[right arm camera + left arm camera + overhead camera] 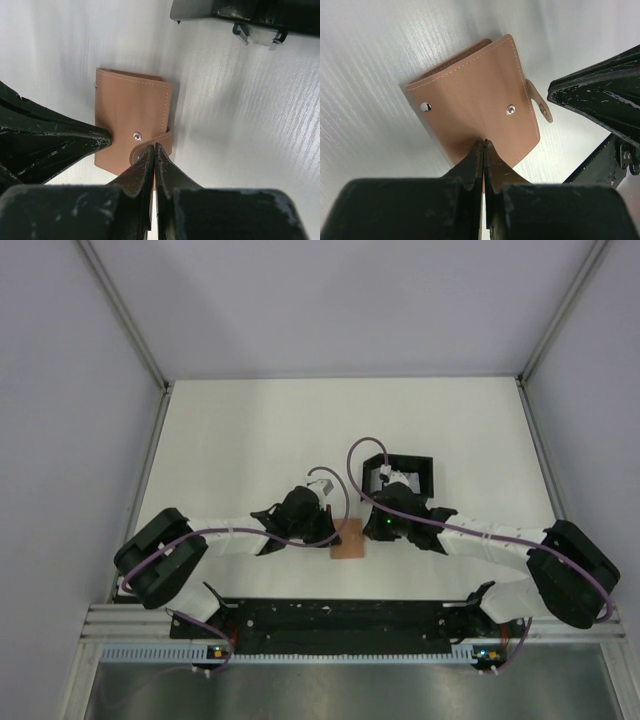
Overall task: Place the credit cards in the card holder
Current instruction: Close the card holder at the center of the board.
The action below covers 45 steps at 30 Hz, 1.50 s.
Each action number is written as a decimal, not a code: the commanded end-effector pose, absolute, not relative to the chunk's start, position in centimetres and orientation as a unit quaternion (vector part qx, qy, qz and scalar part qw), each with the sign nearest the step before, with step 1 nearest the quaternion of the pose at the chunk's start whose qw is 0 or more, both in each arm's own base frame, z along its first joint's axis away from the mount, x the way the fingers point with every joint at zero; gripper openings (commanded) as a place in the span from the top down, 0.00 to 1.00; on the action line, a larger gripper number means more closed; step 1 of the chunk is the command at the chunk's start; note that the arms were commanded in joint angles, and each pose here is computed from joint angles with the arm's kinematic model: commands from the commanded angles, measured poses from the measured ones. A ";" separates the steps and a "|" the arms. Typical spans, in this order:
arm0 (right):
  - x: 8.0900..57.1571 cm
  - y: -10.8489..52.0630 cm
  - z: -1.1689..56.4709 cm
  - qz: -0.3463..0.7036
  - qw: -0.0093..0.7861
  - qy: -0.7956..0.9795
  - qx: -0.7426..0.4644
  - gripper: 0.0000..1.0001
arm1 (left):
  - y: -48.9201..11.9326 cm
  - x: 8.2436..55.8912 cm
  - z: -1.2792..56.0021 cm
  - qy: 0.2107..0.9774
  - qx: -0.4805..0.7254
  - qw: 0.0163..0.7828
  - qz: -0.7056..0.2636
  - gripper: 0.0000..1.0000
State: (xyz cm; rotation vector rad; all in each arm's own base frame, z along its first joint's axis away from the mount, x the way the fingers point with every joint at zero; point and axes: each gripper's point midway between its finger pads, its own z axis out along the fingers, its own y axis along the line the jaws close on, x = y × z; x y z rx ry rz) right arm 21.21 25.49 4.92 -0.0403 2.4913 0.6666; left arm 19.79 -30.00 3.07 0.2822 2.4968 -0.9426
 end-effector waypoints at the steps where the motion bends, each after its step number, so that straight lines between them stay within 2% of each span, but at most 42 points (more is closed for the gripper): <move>1: 21.5 25.8 5.6 0.251 0.288 0.924 -0.014 1.00 | -28.9 19.3 1.2 0.921 0.104 0.211 -0.310 1.00; 36: 19.3 28.5 3.8 0.262 0.236 0.935 -0.033 1.00 | -28.9 19.3 1.0 0.923 0.104 0.208 -0.308 1.00; 45: 20.4 28.7 3.9 0.251 0.259 0.932 -0.032 1.00 | -29.0 19.2 1.0 0.922 0.106 0.206 -0.310 1.00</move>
